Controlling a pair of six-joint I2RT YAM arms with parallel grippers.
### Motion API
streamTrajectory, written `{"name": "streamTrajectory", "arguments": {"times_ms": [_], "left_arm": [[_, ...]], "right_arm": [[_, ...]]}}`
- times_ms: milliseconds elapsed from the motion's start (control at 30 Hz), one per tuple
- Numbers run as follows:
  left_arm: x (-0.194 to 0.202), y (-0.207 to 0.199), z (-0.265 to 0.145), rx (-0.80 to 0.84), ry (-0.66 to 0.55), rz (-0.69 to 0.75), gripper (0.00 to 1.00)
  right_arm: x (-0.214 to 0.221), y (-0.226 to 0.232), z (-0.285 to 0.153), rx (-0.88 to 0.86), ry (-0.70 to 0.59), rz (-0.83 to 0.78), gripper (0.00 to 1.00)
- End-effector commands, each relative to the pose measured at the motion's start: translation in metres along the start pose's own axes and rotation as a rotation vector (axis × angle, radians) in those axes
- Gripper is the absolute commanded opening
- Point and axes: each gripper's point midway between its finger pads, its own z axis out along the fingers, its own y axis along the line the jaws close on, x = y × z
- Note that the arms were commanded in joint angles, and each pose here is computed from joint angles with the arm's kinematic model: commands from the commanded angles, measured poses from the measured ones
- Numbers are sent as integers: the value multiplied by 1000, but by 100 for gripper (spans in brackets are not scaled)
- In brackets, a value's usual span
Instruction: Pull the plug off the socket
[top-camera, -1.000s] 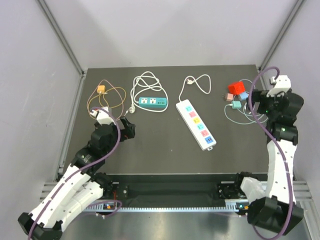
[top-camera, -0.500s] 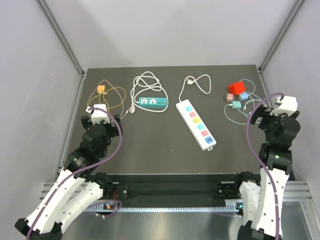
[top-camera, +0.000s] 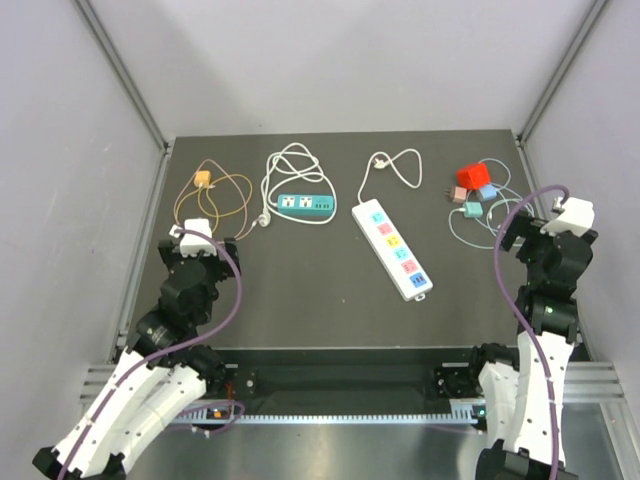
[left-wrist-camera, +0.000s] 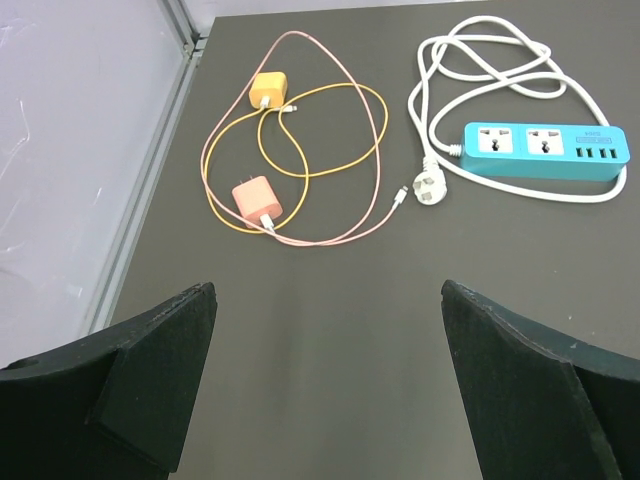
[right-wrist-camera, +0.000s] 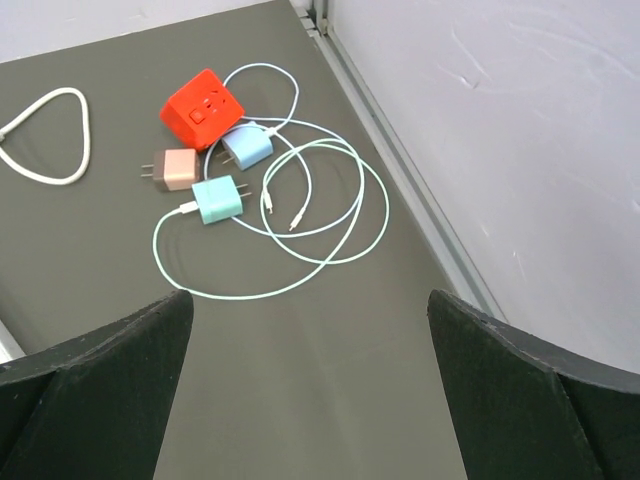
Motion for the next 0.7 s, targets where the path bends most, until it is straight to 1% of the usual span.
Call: {"name": "streamTrajectory", "arguments": {"times_ms": [0, 667], "left_arm": [[-16, 4, -1, -14, -65, -36, 99], [-15, 5, -3, -8, -78, -47, 99]], "right_arm": [[-14, -7, 1, 39, -60, 16, 100], [-15, -9, -1, 47, -77, 10, 100]]}}
